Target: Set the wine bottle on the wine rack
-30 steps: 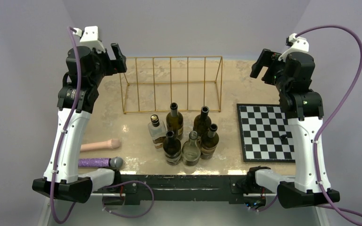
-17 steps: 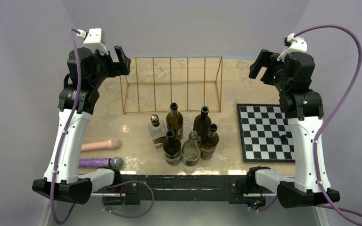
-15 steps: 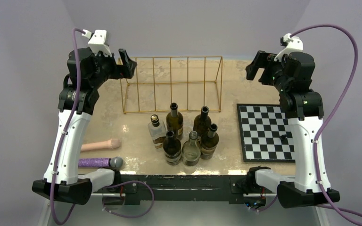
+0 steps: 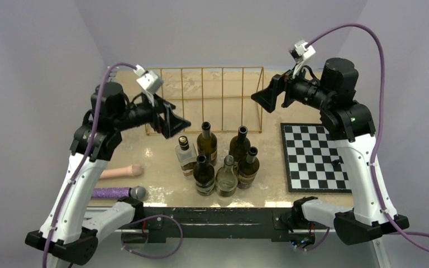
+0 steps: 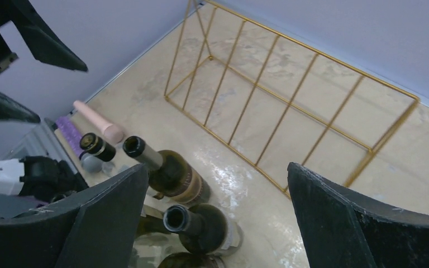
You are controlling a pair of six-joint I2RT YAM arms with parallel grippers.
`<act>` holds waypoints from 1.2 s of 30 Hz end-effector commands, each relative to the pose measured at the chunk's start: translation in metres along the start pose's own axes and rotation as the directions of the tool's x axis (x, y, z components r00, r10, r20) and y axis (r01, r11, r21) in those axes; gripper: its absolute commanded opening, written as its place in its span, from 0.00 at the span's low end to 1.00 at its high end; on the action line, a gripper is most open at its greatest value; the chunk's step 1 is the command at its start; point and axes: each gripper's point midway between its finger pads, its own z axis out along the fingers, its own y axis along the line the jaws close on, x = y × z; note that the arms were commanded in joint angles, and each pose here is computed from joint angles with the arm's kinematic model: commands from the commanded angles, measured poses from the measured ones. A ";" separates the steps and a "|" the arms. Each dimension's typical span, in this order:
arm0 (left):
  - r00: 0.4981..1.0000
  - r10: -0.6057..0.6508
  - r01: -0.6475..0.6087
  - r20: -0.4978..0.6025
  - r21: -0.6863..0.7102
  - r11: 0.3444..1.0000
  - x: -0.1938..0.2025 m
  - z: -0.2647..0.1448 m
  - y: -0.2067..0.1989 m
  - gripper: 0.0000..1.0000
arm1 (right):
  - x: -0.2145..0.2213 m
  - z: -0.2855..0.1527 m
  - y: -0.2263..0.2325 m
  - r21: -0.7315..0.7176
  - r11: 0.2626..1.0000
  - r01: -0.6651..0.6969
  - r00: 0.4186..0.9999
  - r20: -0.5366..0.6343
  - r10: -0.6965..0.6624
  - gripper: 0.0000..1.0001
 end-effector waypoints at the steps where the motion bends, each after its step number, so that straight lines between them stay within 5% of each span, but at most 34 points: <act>1: 0.995 0.049 -0.052 -0.091 -0.033 0.998 0.045 -0.015 -0.016 0.99 | -0.014 0.010 0.020 -0.091 0.994 0.066 0.997 0.046 -0.062 0.98; 9: 1.000 0.006 -0.006 -0.002 -0.138 0.990 0.070 -0.027 -0.004 0.91 | -0.012 0.024 0.014 -0.082 0.997 0.004 1.000 0.032 -0.001 0.97; 14: 0.999 -0.046 0.045 -0.018 -0.061 0.997 0.087 -0.007 -0.006 0.86 | -0.014 0.028 0.012 -0.075 0.997 -0.012 0.999 0.038 0.015 0.97; 17: 0.999 -0.048 0.047 -0.018 -0.031 0.998 0.093 -0.001 -0.007 0.75 | -0.014 0.030 0.008 -0.058 0.998 -0.023 0.999 0.038 0.025 0.97; 29: 0.996 0.088 -0.088 0.008 -0.014 0.996 0.104 0.008 0.003 0.52 | -0.006 0.040 -0.005 -0.010 0.999 -0.043 0.999 -0.023 0.043 0.98; 34: 0.994 0.111 -0.111 -0.001 -0.004 0.994 0.112 0.010 0.004 0.51 | -0.006 0.034 -0.014 0.045 0.999 -0.009 0.999 -0.049 0.011 0.98; 36: 0.994 0.114 -0.114 0.005 0.007 0.993 0.117 0.011 0.002 0.59 | -0.008 0.034 -0.014 0.051 0.999 -0.009 0.999 -0.040 0.011 0.98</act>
